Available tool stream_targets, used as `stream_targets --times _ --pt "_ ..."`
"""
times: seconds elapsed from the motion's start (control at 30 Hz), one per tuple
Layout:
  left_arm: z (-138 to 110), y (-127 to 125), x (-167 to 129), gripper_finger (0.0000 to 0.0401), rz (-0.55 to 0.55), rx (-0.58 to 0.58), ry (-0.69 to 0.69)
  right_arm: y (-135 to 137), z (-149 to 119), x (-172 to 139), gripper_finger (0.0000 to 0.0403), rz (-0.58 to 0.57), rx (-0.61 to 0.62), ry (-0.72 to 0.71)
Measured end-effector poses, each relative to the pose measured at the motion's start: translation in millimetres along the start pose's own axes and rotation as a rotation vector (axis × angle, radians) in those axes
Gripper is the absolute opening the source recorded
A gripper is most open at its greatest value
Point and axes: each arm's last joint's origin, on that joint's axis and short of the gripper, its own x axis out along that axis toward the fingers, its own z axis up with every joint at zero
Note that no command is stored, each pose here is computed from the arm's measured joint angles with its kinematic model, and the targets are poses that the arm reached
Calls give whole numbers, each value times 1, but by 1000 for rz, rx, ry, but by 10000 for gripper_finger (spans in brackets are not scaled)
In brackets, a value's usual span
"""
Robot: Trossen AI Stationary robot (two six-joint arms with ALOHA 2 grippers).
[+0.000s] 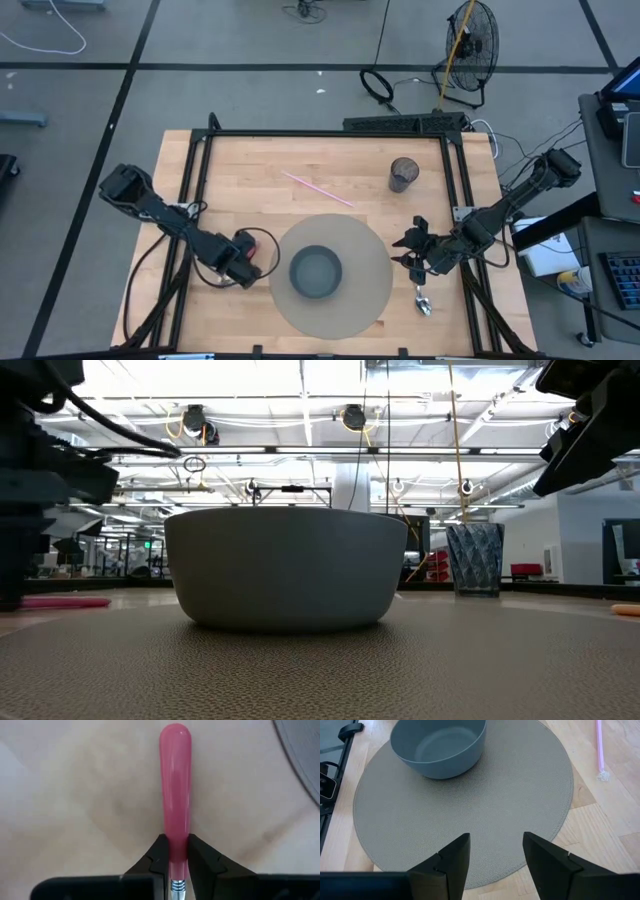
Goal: Pick & Place Utensil
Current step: Put the red fork into the blue bowl on the brown placemat
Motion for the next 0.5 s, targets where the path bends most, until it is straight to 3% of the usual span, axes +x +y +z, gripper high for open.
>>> stream_targets --times 0.23,0.5 --pt "5 0 -16 48 85 20 -78 0 0 0 180 1 3 -1" --pt "11 -9 -33 45 83 63 -237 0 0 0 180 1 4 -2"
